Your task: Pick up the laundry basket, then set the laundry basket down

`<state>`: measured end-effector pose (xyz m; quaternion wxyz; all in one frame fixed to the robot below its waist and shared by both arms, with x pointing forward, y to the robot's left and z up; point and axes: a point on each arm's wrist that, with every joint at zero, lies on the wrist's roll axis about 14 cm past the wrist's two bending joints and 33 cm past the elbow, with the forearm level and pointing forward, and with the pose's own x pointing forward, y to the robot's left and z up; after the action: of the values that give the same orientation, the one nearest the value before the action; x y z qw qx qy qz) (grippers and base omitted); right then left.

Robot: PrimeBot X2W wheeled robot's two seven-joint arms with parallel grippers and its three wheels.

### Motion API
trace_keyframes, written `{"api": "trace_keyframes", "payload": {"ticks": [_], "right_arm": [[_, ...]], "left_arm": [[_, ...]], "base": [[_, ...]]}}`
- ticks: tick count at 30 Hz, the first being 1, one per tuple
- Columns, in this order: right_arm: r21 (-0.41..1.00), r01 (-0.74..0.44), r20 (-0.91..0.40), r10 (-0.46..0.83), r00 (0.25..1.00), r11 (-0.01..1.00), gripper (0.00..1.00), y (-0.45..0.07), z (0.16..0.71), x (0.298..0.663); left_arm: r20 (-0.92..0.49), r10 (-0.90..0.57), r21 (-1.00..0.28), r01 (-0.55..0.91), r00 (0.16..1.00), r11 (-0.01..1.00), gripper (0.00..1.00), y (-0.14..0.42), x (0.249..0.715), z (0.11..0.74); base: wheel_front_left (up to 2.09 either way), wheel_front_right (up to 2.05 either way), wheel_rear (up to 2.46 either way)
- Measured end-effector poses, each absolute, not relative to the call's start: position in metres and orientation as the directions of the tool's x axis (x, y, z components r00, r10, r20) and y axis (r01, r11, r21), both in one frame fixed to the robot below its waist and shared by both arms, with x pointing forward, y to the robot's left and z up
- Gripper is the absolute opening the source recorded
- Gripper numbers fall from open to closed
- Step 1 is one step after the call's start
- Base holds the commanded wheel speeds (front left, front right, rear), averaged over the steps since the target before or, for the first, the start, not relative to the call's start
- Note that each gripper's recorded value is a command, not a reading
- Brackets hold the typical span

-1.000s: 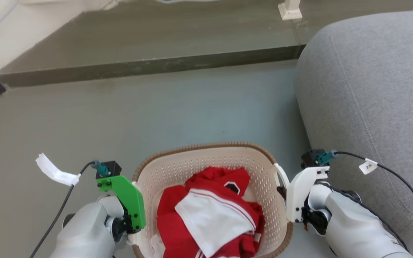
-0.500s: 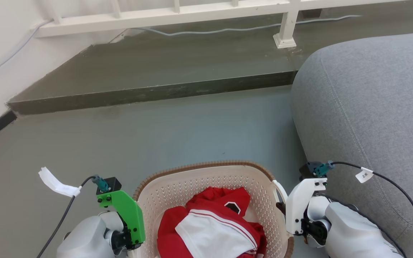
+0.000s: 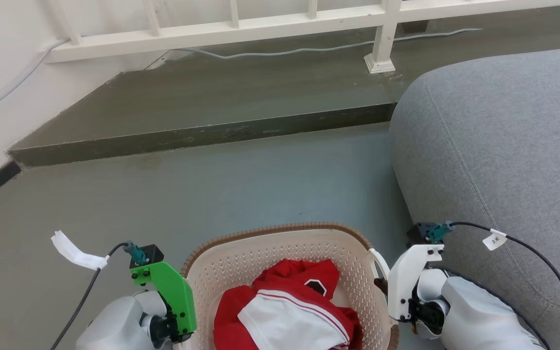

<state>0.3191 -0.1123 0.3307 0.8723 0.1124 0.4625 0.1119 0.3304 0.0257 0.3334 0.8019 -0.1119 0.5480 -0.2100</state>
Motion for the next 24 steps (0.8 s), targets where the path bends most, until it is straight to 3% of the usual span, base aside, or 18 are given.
{"api": "trace_keyframes", "payload": {"ticks": [24], "right_arm": [[0.317,-0.079,-0.781,0.308,0.544,0.945,0.0,-0.1097,0.3303,0.3181]], "left_arm": [[-0.834,-0.455,-0.403,0.217,0.313,0.889,0.0,0.0288,0.33,0.3334]], "base": [[0.0,0.0,0.0]]}}
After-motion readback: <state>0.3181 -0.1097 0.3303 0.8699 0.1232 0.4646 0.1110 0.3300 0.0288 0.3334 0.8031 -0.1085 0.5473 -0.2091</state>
